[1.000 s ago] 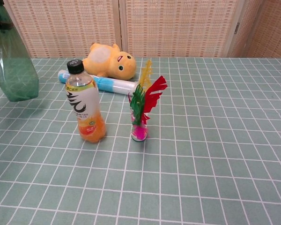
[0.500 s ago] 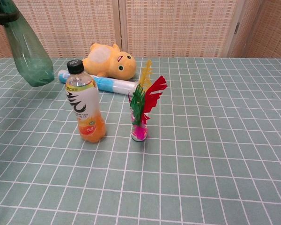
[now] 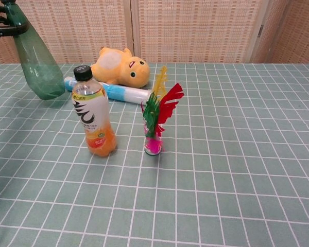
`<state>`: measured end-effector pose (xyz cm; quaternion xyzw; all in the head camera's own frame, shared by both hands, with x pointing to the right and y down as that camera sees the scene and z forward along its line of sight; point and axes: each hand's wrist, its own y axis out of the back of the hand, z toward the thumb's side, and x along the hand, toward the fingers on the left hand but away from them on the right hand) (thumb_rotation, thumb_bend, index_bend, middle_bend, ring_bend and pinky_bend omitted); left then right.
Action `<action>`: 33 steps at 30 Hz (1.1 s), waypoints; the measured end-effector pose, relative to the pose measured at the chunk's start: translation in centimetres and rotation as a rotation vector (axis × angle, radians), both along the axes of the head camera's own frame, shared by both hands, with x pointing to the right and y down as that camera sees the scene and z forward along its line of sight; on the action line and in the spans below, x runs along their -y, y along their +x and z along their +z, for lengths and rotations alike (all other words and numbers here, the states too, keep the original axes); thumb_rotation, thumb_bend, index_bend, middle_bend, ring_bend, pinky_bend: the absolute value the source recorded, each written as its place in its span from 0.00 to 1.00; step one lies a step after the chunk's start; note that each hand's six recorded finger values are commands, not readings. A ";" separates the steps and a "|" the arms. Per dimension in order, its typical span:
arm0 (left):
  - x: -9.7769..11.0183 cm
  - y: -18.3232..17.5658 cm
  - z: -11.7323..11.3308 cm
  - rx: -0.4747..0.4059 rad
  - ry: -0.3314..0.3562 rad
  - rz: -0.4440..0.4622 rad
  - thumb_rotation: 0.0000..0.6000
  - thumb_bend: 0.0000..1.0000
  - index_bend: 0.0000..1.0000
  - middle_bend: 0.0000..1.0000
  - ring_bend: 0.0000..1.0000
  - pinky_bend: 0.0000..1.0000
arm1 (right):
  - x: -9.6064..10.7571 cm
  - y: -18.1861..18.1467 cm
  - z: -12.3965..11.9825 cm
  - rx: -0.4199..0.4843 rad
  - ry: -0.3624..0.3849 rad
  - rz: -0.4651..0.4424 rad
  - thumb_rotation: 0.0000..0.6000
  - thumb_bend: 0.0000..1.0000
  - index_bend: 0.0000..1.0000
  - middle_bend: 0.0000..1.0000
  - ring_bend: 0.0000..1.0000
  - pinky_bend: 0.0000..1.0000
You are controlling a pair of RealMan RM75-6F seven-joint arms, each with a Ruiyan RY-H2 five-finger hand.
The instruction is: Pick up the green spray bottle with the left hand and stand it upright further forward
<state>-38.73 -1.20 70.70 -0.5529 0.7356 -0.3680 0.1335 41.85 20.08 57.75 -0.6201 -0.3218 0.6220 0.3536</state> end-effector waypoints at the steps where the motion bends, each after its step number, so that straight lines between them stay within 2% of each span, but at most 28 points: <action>1: 0.1 0.1 0.0 0.000 0.004 0.006 1.00 0.29 0.28 0.61 0.38 0.19 | 0.0 0.0 0.0 0.001 0.000 0.000 0.67 0.00 0.04 0.02 0.00 0.00; 16: 0.1 -0.4 0.7 -0.005 -0.016 0.052 1.00 0.24 0.26 0.60 0.36 0.17 | 0.0 -0.2 0.1 -0.022 -0.003 0.002 0.68 0.00 0.04 0.03 0.00 0.00; 27: -1.1 -0.8 1.4 0.009 -0.043 0.098 1.00 0.22 0.24 0.57 0.34 0.15 | 0.2 -0.4 0.3 -0.018 -0.004 -0.001 0.68 0.00 0.04 0.03 0.00 0.00; 33: -1.7 -1.1 1.7 0.013 -0.054 0.110 1.00 0.20 0.19 0.55 0.32 0.15 | 0.2 -0.5 0.2 -0.004 0.003 -0.003 0.68 0.00 0.04 0.03 0.00 0.00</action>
